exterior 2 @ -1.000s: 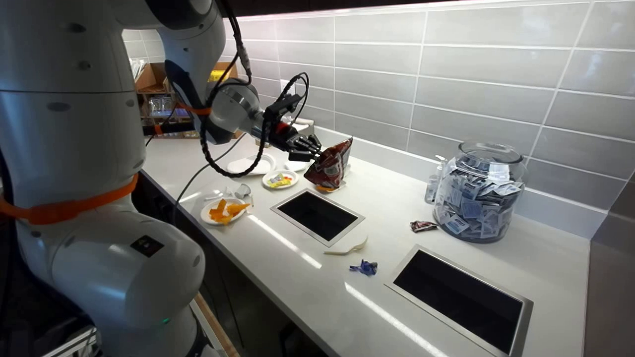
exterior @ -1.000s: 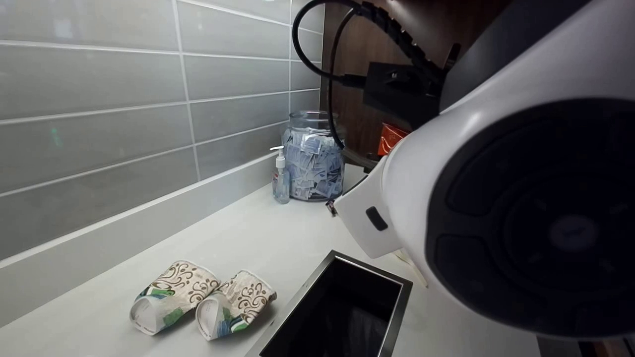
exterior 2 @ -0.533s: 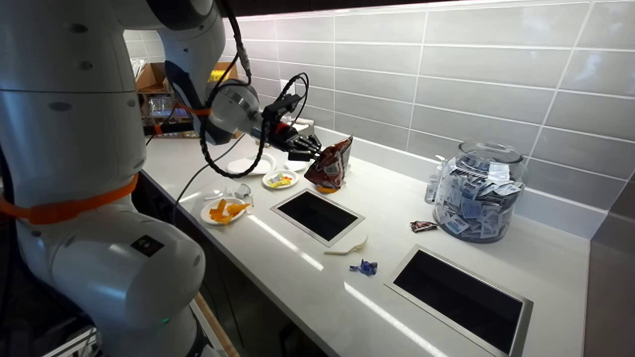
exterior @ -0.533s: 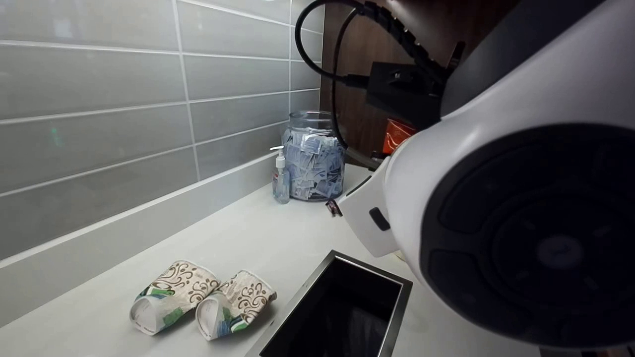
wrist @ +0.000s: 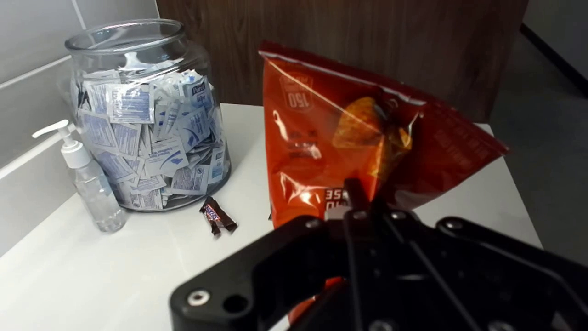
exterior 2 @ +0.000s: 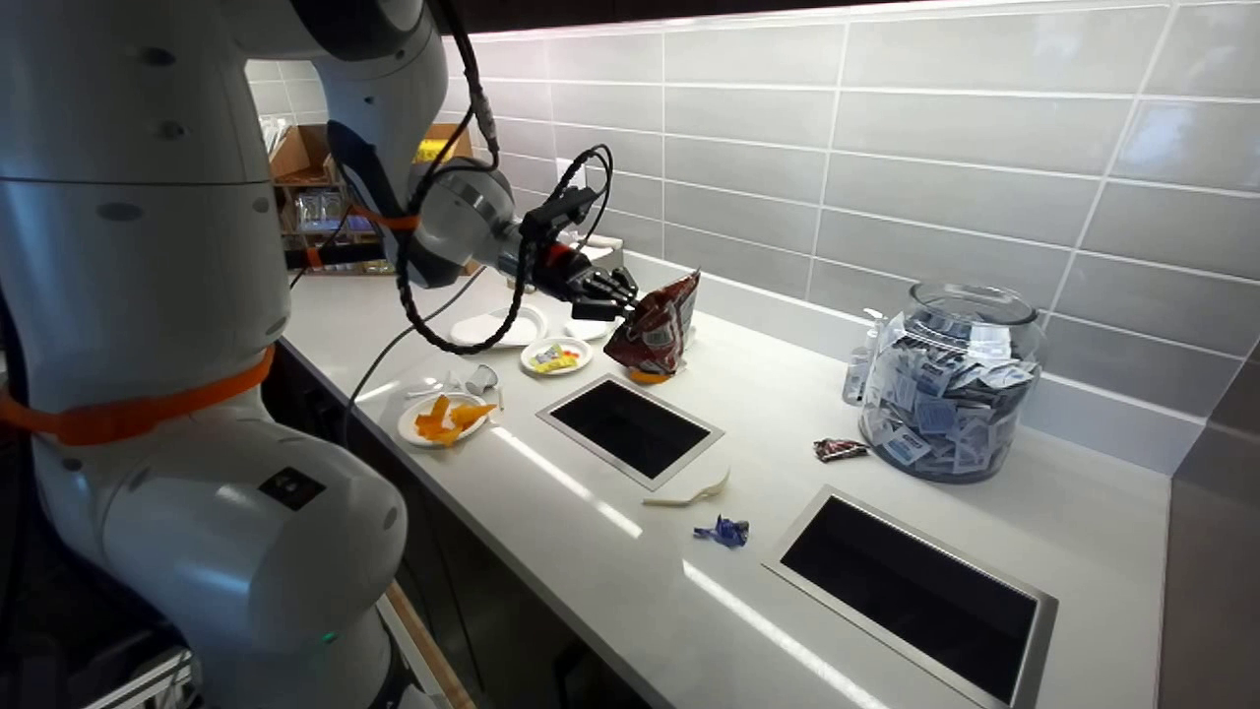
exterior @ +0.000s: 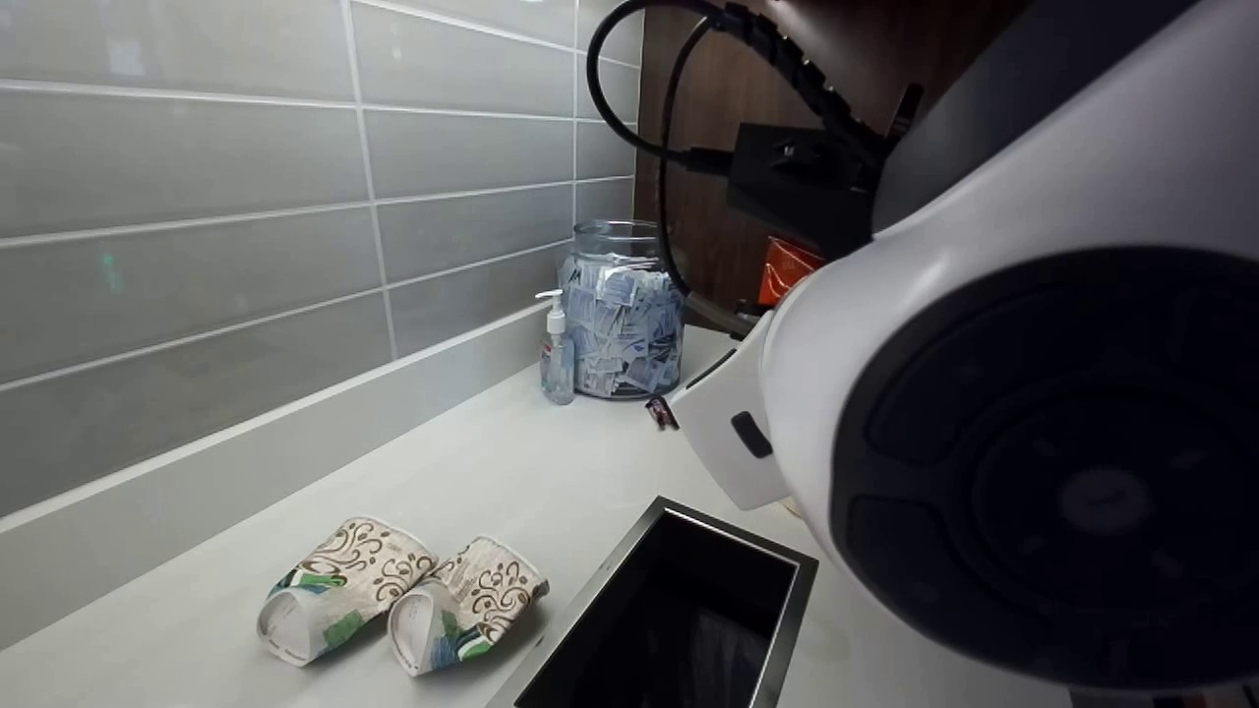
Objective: Empty the packet of doritos into the trash can on the left
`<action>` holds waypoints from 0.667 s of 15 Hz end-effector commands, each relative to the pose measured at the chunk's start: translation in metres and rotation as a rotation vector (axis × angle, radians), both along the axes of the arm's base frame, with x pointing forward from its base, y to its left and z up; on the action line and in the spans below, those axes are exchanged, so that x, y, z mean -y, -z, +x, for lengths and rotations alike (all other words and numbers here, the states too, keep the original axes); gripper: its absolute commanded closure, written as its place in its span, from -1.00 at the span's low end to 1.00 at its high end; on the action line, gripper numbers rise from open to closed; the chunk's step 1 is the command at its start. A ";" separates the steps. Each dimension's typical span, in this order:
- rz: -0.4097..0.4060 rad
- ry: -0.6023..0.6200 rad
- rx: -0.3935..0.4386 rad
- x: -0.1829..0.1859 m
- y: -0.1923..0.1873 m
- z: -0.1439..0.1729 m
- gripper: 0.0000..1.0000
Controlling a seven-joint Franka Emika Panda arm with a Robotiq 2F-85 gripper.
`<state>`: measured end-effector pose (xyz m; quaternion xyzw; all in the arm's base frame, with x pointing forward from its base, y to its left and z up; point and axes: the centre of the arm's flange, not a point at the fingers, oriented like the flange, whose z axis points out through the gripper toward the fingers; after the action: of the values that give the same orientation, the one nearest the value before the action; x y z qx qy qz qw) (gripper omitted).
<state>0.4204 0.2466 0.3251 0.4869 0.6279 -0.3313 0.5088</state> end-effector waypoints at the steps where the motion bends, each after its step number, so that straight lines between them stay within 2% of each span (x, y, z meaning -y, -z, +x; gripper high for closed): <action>1: 0.068 -0.026 0.016 0.003 0.004 -0.001 1.00; 2: 0.048 -0.011 0.012 0.005 0.005 0.000 1.00; 4: 0.098 -0.015 0.014 0.008 0.005 0.001 1.00; 5: 0.062 0.007 0.008 0.010 0.007 0.002 1.00; 7: 0.083 0.013 0.011 0.013 0.007 0.003 1.00; 8: 0.005 0.035 -0.006 0.015 0.008 0.003 1.00; 9: 0.067 0.002 0.004 0.015 0.007 0.003 1.00; 10: 0.002 0.054 -0.007 0.016 0.010 0.004 1.00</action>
<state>0.4290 0.2360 0.3202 0.5035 0.6305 -0.3193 0.4970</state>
